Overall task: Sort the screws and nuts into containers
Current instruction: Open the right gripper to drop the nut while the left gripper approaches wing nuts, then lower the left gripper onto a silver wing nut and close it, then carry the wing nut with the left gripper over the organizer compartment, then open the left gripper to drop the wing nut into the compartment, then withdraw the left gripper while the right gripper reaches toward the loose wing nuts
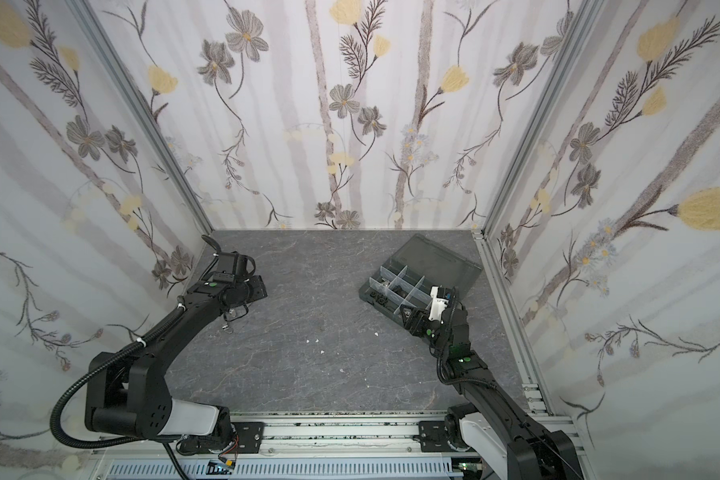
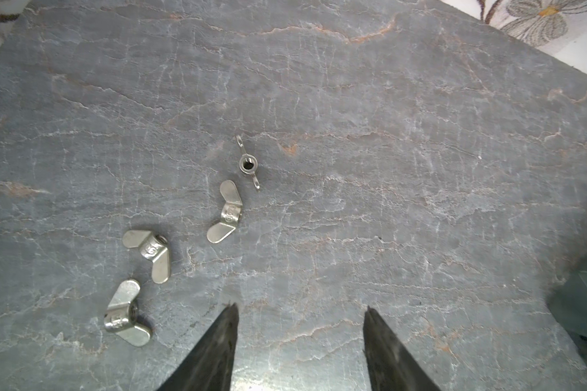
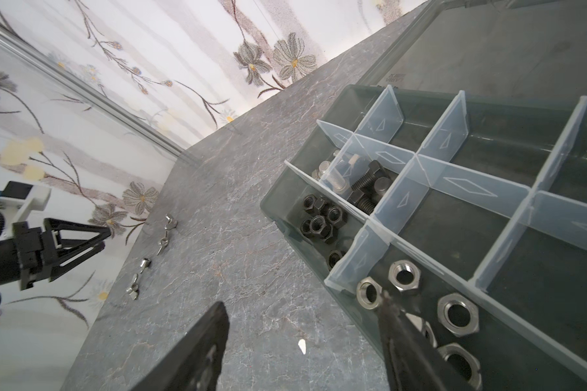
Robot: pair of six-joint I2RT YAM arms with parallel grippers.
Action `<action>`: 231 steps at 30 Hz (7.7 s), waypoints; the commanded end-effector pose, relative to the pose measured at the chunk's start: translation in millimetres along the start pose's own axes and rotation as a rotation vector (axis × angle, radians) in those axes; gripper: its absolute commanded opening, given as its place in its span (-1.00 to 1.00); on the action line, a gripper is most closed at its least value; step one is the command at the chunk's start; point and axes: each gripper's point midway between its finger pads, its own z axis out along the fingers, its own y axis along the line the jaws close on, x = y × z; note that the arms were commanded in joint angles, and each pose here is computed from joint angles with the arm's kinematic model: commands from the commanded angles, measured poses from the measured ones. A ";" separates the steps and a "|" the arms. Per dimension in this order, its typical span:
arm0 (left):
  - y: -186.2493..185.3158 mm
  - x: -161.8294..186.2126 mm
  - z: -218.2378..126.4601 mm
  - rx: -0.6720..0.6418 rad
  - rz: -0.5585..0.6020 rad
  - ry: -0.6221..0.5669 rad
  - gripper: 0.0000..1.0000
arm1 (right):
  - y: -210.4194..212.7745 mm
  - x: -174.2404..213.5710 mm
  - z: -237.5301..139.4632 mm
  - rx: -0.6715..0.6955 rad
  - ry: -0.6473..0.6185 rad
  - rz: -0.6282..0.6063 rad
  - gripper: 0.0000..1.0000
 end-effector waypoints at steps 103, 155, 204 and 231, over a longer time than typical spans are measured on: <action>-255.1 34.6 36.6 0.282 0.293 0.120 -0.80 | 39.0 -53.0 -34.9 -0.076 -0.106 -0.002 0.81; -486.8 176.2 14.7 0.741 0.424 0.235 -0.01 | 11.4 -53.3 -41.3 -0.114 -0.099 0.232 0.74; -15.4 2.3 -276.6 0.380 -0.025 -0.615 0.83 | 294.5 190.2 296.9 -0.202 0.327 -0.353 0.48; -1.3 43.8 -271.6 0.477 -0.069 -0.513 0.65 | 287.3 260.5 358.3 -0.018 0.094 -0.484 0.31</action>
